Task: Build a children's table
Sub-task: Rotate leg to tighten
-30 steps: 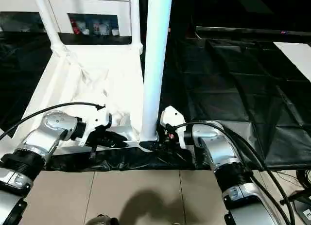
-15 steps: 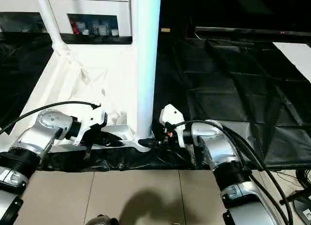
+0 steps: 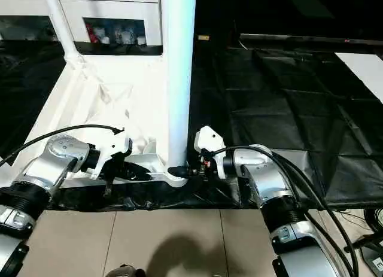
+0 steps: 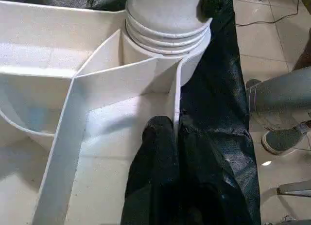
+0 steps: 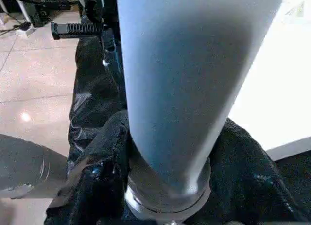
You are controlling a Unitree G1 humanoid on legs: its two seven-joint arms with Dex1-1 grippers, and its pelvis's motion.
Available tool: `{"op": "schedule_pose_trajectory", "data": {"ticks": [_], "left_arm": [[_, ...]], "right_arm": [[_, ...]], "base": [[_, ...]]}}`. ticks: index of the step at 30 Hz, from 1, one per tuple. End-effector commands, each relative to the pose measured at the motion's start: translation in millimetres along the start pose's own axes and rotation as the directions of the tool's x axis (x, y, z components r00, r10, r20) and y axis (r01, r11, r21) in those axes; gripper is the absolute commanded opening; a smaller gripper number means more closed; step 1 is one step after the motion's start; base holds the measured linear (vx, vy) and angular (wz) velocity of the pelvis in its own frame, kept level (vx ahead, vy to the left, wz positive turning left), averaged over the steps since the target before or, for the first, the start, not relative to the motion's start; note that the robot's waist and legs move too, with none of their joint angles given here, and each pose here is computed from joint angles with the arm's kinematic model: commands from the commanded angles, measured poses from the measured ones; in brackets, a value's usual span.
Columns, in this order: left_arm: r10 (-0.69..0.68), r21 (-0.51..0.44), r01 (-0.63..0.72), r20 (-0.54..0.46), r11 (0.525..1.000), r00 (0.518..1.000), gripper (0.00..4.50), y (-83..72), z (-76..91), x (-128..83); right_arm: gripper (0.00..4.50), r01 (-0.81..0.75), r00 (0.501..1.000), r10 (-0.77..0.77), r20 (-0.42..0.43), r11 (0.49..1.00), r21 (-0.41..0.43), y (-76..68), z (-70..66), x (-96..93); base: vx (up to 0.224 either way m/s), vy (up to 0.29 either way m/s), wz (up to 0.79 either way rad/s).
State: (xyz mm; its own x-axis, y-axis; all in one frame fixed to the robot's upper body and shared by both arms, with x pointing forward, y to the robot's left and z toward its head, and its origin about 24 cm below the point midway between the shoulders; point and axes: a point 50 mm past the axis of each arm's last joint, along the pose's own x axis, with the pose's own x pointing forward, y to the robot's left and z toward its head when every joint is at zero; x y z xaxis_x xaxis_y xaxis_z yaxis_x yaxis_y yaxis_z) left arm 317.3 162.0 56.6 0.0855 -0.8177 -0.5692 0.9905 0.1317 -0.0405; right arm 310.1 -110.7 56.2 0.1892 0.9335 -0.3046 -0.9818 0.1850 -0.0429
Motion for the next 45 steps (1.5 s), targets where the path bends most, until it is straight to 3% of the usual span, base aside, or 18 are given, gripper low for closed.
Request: {"op": "schedule_pose_trajectory", "data": {"ticks": [1, 3, 5, 10, 22, 28, 32, 34, 35, 36, 38, 39, 40, 42, 45], "left_arm": [[0.018, -0.008, -0.018, -0.001, 1.000, 1.000, 0.00, 1.4, 0.9, 2], [0.019, -0.008, -0.019, -0.001, 1.000, 1.000, 0.00, 1.4, 0.8, 3], [0.018, -0.008, -0.018, -0.001, 1.000, 1.000, 0.00, 0.8, 0.1, 3], [0.018, -0.009, -0.018, -0.001, 1.000, 1.000, 0.00, 0.6, -0.2, 3], [0.019, -0.010, -0.020, -0.008, 1.000, 1.000, 0.00, 0.6, -1.6, 1], [0.026, -0.014, -0.026, -0.002, 1.000, 1.000, 0.00, 1.0, -1.4, 1], [0.110, -0.028, -0.109, 0.034, 0.994, 0.993, 0.00, 6.2, 5.0, 7], [0.209, -0.041, -0.208, 0.039, 0.977, 0.977, 0.00, 12.6, 12.0, 17], [0.209, -0.041, -0.208, 0.039, 0.977, 0.977, 0.00, 12.6, 12.0, 17], [0.272, -0.061, -0.269, 0.055, 0.961, 0.961, 0.00, 15.9, 22.2, 31], [0.297, -0.066, -0.293, 0.057, 0.954, 0.953, 0.00, 16.7, 27.4, 38], [0.338, -0.084, -0.332, 0.072, 0.940, 0.939, 0.00, 18.4, 37.2, 49], [0.338, -0.084, -0.332, 0.072, 0.940, 0.939, 0.00, 18.4, 37.2, 49], [0.395, -0.126, -0.381, 0.113, 0.916, 0.912, 0.00, 19.1, 61.3, 75], [0.398, -0.109, -0.386, 0.122, 0.916, 0.909, 0.00, 18.8, 67.1, 81]], "right_arm": [[2.58, -0.054, 0.998, 0.056, -0.040, 0.996, 0.069, 7.7, -9.5, 11.3], [2.73, -0.057, 0.997, 0.060, -0.038, 0.996, 0.076, 7.9, -9.5, 11.5], [2.84, -0.024, 0.998, 0.024, -0.049, 1.000, 0.009, 8.0, -9.3, 15.0], [2.84, -0.014, 1.000, 0.015, -0.025, 0.999, 0.035, 6.6, -7.5, 18.4], [2.09, -0.049, 0.998, 0.052, -0.045, 0.996, 0.076, 10.3, -12.7, 18.3], [2.00, -0.050, 0.998, 0.054, -0.046, 0.996, 0.080, 12.3, -13.4, 19.8], [1.99, 0.025, 0.999, -0.022, -0.037, 0.995, 0.093, 12.7, -16.1, 21.0], [1.99, 0.203, 0.979, -0.197, -0.058, 0.972, 0.120, 8.7, -23.3, 23.6], [1.99, 0.203, 0.979, -0.197, -0.058, 0.972, 0.120, 8.7, -23.3, 23.6], [1.99, 0.352, 0.936, -0.345, -0.071, 0.915, 0.197, 8.2, -29.6, 29.5], [1.99, 0.405, 0.914, -0.398, -0.080, 0.881, 0.243, 9.3, -32.2, 32.8], [1.99, 0.471, 0.880, -0.466, -0.092, 0.832, 0.295, 10.5, -33.2, 41.5], [1.99, 0.471, 0.880, -0.466, -0.092, 0.832, 0.295, 10.5, -33.2, 41.5], [1.99, 0.598, 0.793, -0.600, -0.109, 0.729, 0.334, 6.7, -21.3, 69.3], [1.99, 0.618, 0.766, -0.640, -0.062, 0.707, 0.344, 1.5, -5.7, 79.3]], "base": [[0.000, 0.000, 0.00], [0.000, 0.000, 0.00], [0.000, 0.000, 0.00], [0.000, 0.000, 0.00], [0.000, 0.000, 0.00], [0.000, 0.000, 0.00], [0.000, 0.000, 0.00], [0.000, 0.000, 0.00], [0.000, 0.000, 0.00], [0.000, 0.000, 0.00], [0.000, 0.000, 0.00], [0.000, 0.000, 0.00], [0.000, 0.000, 0.00], [0.000, 0.000, 0.00], [0.000, 0.000, 0.00]]}}
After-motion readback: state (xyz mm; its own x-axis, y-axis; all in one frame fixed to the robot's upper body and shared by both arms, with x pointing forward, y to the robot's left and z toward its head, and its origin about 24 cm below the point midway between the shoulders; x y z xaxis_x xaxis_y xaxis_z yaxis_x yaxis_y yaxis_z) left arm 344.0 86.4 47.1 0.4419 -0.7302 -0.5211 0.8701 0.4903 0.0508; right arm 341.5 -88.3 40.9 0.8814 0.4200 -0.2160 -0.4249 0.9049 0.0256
